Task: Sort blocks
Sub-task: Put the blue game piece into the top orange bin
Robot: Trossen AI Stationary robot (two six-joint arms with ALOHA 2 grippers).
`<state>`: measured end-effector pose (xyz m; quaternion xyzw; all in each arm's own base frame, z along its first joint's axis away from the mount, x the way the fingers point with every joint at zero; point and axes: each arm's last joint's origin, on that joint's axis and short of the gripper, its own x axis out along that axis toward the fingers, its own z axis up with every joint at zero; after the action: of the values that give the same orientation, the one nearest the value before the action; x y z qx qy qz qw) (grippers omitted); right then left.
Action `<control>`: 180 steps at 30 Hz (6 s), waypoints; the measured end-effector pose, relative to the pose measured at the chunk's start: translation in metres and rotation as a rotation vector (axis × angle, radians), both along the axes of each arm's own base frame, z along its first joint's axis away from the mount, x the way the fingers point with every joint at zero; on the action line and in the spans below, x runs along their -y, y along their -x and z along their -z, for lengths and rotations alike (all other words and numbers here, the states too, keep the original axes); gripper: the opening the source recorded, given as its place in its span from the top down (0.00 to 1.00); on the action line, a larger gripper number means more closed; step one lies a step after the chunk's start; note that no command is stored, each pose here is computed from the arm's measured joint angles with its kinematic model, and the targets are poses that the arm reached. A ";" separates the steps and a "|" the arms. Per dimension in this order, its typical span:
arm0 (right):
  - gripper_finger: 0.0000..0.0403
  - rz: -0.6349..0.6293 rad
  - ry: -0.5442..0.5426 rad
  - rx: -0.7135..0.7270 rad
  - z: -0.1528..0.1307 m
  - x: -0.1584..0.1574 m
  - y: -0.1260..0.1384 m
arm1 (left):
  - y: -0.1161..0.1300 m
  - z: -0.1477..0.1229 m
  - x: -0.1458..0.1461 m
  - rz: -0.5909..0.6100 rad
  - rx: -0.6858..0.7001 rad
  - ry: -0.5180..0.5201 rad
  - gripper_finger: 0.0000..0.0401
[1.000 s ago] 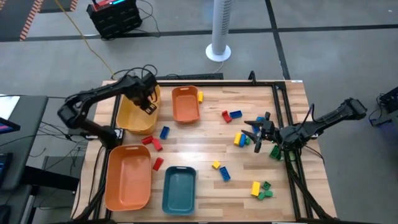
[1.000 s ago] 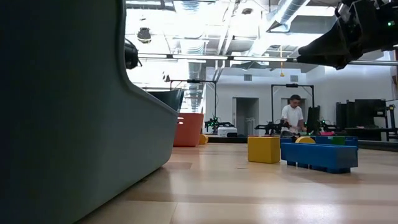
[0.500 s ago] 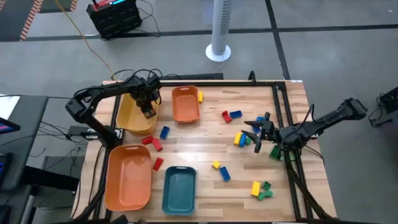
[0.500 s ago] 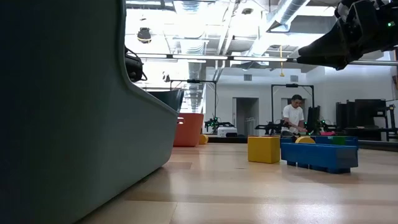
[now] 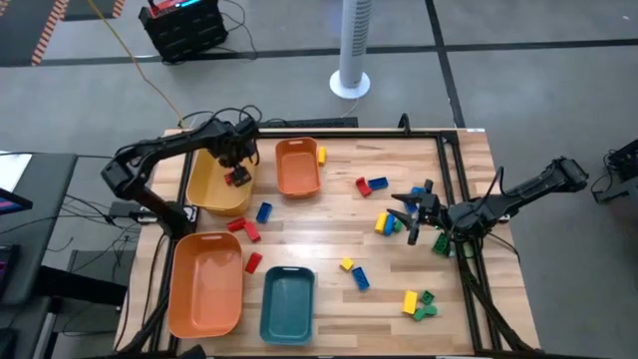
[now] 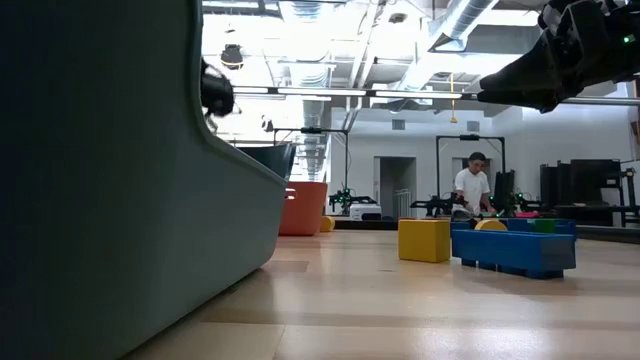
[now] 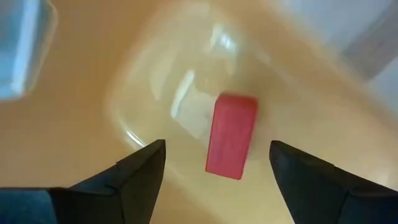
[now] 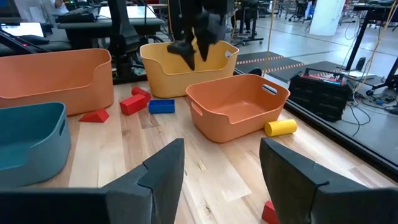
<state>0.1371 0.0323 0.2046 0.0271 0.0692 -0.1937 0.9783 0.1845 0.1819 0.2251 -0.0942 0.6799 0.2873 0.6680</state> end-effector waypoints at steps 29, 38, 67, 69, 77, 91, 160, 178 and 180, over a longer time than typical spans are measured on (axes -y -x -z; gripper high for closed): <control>0.45 0.007 -0.012 -0.042 0.010 -0.005 -0.012 | -0.103 0.011 0.156 0.377 0.060 0.086 0.32; 0.45 0.004 -0.003 -0.048 0.011 -0.005 -0.013 | -0.108 0.021 0.141 0.122 0.102 0.080 0.32; 0.45 -0.015 0.001 -0.033 0.008 -0.006 -0.013 | -0.116 0.052 0.143 0.232 -0.031 0.241 0.40; 0.45 -0.015 0.001 -0.033 0.009 -0.006 -0.013 | -0.118 0.053 0.145 0.278 -0.007 0.276 0.40; 0.45 -0.015 0.002 -0.037 0.009 -0.006 -0.013 | -0.128 0.047 0.167 0.565 0.038 0.358 0.40; 0.45 -0.017 -0.004 -0.037 0.009 -0.006 -0.013 | -0.136 0.015 0.174 0.237 0.121 0.176 0.40; 0.45 -0.049 -0.011 -0.015 0.007 -0.008 -0.014 | -0.129 0.075 0.170 0.440 0.028 0.213 0.63; 0.45 -0.048 -0.011 -0.019 0.007 -0.008 -0.014 | -0.117 -0.002 0.160 0.416 0.121 0.065 0.68; 0.45 -0.048 -0.013 -0.015 0.007 -0.008 -0.014 | -0.110 -0.014 0.153 0.384 0.153 0.041 0.68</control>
<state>0.1510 0.0399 0.1980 0.0303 0.0783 -0.1701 0.9819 0.2943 0.0289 0.2391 0.0023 0.6384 0.1327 0.7581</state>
